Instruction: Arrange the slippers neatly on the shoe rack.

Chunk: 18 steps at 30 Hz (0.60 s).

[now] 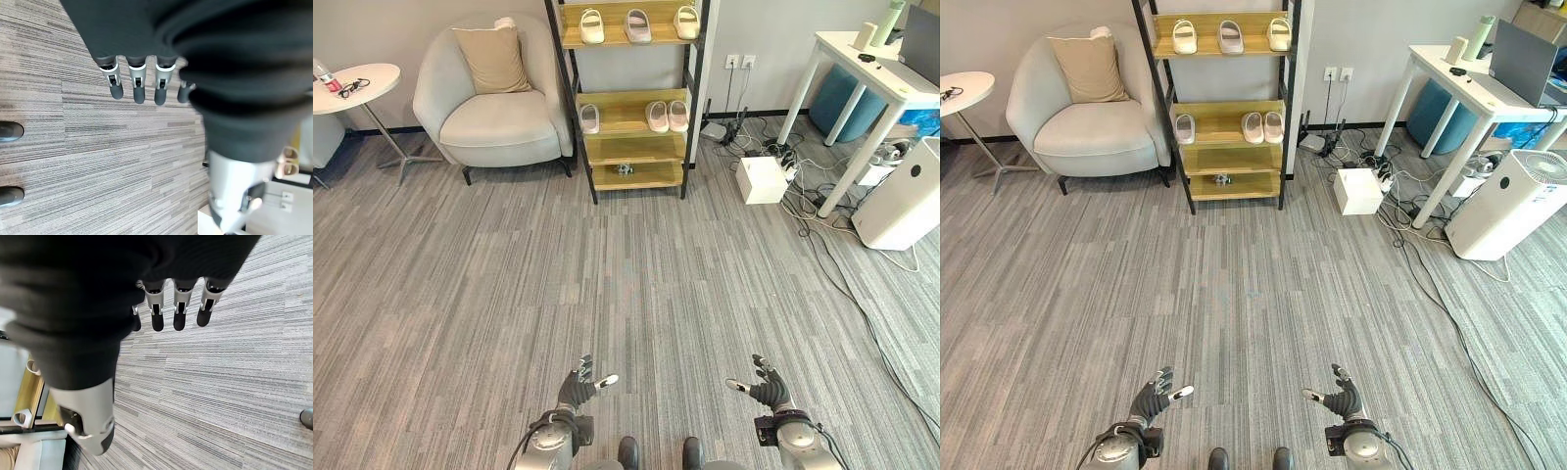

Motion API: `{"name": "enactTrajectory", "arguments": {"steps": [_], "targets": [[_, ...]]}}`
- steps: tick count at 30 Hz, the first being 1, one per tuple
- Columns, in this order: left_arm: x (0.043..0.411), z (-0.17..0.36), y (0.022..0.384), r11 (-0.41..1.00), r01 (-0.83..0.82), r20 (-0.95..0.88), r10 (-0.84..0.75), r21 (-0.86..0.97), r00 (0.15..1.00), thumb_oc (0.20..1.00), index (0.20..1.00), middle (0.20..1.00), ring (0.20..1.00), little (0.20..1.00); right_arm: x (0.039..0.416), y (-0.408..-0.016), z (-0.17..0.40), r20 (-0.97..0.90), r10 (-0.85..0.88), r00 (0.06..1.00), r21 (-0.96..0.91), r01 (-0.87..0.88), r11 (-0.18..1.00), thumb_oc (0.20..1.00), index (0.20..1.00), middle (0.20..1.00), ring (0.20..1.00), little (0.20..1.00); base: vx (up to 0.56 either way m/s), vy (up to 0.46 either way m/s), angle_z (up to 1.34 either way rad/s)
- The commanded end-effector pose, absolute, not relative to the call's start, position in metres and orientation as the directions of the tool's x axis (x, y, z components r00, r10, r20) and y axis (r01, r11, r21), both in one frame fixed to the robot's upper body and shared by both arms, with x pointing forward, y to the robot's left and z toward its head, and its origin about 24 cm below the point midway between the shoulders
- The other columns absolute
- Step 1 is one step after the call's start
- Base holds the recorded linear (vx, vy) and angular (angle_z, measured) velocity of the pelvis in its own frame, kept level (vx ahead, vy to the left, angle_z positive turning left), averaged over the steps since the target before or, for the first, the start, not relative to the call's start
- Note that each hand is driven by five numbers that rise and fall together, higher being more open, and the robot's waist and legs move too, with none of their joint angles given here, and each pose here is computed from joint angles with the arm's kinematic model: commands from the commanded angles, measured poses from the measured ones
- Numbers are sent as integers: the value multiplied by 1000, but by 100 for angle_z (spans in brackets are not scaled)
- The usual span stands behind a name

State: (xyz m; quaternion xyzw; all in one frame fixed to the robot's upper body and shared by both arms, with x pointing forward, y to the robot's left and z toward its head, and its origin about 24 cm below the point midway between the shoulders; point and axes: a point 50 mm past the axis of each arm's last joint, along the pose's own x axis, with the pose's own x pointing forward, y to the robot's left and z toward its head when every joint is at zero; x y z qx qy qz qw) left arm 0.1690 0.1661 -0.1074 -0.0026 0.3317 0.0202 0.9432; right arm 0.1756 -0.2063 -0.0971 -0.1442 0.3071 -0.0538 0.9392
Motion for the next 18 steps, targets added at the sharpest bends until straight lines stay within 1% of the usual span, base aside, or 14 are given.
{"name": "enactTrajectory", "arguments": {"steps": [1, 4, 7, 11, 18], "targets": [[185, -99, 170, 998, -62, -573, 62, 19, 817, 1000, 1000, 1000, 1000, 1000, 191, -200, -84, -488, -153, 859, -326, -17, 945, 1000, 1000, 1000, 1000, 1000, 0, 0, 0], [183, -102, 170, 997, -73, -586, 60, 1, 808, 1000, 1000, 1000, 1000, 1000, 192, -200, -84, -492, -151, 858, -315, -14, 949, 1000, 1000, 1000, 1000, 1000, 0, 0, 0], [185, -99, 169, 999, -54, -576, 44, -1, 816, 1000, 1000, 1000, 1000, 1000, 191, -200, -86, -503, -153, 851, -296, -3, 955, 1000, 1000, 1000, 1000, 1000, 0, 0, 0], [186, -98, 169, 998, -55, -572, 34, -19, 819, 1000, 1000, 1000, 1000, 1000, 189, -196, -88, -527, -139, 838, -213, 28, 977, 1000, 1000, 1000, 1000, 1000, 0, 0, 0], [186, -99, 169, 997, -67, -577, 37, -30, 816, 1000, 1000, 1000, 1000, 1000, 190, -196, -87, -516, -144, 844, -231, 24, 973, 1000, 1000, 1000, 1000, 1000, 0, 0, 0]]}}
